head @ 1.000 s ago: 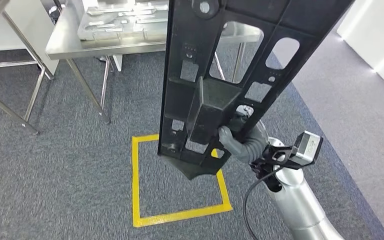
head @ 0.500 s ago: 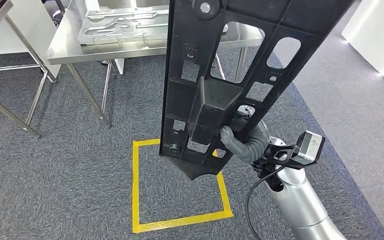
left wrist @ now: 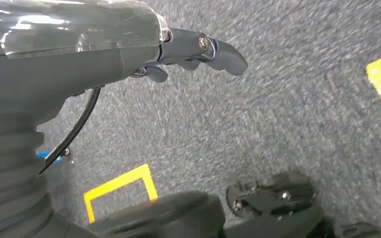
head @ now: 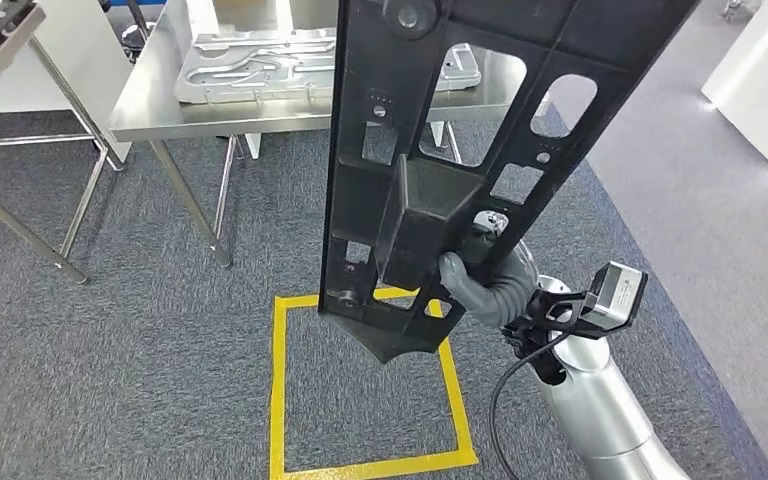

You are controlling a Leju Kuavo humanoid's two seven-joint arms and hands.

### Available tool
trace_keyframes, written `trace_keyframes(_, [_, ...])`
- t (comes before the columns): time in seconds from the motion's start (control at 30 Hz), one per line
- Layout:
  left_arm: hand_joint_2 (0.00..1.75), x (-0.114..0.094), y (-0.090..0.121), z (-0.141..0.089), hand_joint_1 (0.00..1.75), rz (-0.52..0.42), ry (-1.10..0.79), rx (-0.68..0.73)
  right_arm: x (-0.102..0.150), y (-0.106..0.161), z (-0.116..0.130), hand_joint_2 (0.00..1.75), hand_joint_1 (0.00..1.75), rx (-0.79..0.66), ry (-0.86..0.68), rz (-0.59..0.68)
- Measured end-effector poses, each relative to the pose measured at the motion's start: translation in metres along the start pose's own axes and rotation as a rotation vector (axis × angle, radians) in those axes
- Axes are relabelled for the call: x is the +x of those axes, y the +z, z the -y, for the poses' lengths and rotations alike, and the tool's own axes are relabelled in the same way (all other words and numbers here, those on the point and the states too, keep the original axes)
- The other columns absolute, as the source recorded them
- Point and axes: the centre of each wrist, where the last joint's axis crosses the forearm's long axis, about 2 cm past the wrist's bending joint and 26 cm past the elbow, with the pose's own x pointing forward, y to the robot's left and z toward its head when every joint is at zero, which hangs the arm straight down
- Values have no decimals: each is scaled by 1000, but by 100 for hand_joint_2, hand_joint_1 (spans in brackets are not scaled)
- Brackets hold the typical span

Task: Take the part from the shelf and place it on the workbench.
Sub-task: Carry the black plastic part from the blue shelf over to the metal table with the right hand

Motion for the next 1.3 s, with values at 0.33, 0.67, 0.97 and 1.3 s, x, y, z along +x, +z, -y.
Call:
trace_keyframes(0.33, [175, 7, -2, -4, 0, 19, 3, 10, 1, 1, 1, 175, 175, -6, -1, 2])
trace_keyframes(0.67, [175, 9, -2, -4, 0, 20, 2, 11, 2, -2, 2, 175, 175, -6, 1, 7])
trace_keyframes(0.97, [175, 1, 0, 0, 0, -5, 1, 3, 1, -1, 4, 175, 175, -9, 0, -2])
trace_keyframes(1.3, [175, -3, 0, 1, 0, 6, 11, 10, 7, -8, 10, 175, 175, -12, 38, 9])
